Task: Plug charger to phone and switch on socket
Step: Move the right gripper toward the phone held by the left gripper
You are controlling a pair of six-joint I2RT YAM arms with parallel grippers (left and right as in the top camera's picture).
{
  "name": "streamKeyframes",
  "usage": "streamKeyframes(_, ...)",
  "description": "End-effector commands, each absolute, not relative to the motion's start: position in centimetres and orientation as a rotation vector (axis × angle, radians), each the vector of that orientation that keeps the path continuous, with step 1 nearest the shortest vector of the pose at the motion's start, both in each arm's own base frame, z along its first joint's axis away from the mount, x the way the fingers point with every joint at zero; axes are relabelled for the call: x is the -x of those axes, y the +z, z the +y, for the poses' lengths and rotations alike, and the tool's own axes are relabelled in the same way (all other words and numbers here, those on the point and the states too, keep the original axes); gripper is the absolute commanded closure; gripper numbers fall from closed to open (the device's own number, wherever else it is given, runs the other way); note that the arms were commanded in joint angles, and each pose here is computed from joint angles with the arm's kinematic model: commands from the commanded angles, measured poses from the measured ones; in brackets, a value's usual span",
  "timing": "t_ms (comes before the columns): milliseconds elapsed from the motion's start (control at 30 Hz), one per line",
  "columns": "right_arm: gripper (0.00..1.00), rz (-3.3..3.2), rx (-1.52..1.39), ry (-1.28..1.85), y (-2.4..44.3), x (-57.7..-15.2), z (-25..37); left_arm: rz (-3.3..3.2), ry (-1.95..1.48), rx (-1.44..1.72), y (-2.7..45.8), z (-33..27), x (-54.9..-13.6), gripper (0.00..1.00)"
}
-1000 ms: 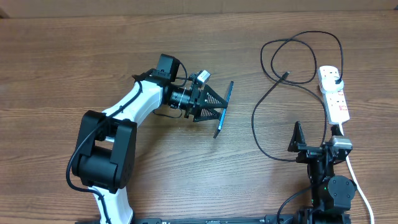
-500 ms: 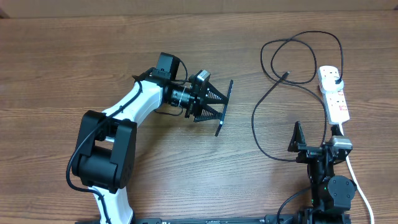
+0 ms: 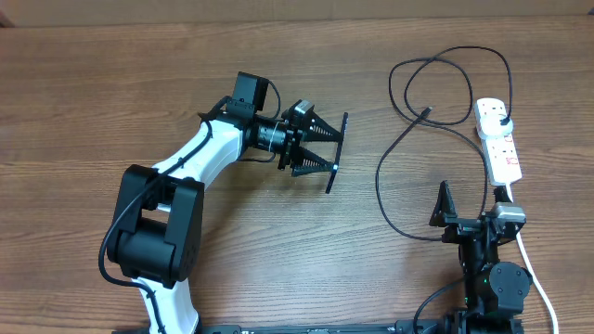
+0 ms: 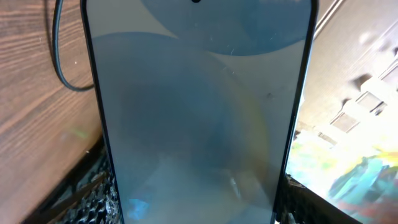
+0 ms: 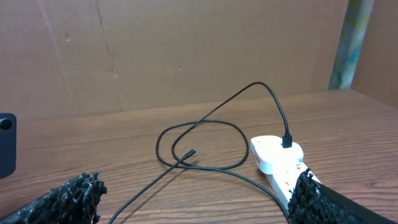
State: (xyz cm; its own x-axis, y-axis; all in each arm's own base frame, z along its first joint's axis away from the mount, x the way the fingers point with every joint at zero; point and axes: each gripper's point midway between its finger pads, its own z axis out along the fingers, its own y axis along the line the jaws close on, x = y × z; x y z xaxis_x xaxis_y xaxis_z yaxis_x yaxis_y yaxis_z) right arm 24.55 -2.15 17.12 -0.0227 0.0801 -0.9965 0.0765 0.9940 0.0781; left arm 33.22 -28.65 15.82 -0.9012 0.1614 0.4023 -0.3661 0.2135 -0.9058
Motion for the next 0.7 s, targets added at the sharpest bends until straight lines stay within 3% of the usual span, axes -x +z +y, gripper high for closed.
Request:
streamKeyframes(0, 0.0, 1.577, -0.236, 0.161, 17.0, -24.6, -1.6, -1.992, 1.702, -0.237, 16.9, -29.0, -33.1, 0.39)
streamKeyframes(200, 0.0, 1.553, -0.509, 0.859, 17.6, -24.1, 3.1, -2.003, 1.657, -0.318, 16.4, -29.1, -33.7, 0.39)
streamKeyframes(367, 0.0, 1.689, -0.377, 1.305, 17.7, -21.3, 9.3, -1.989, 1.649, -0.343, 16.6, -29.1, -33.9, 0.39)
streamKeyframes(500, 0.0, 1.771, -0.306, 1.505, 17.6, -19.2, 11.7, -1.988, 1.655, -0.35, 16.9, -29.2, -34.3, 0.39)
streamKeyframes(667, 0.0, 1.79, -0.59, 1.723, 17.6, -19.0, 11.8, -2.004, 1.656, -0.368, 16.8, -29.3, -34.8, 0.39)
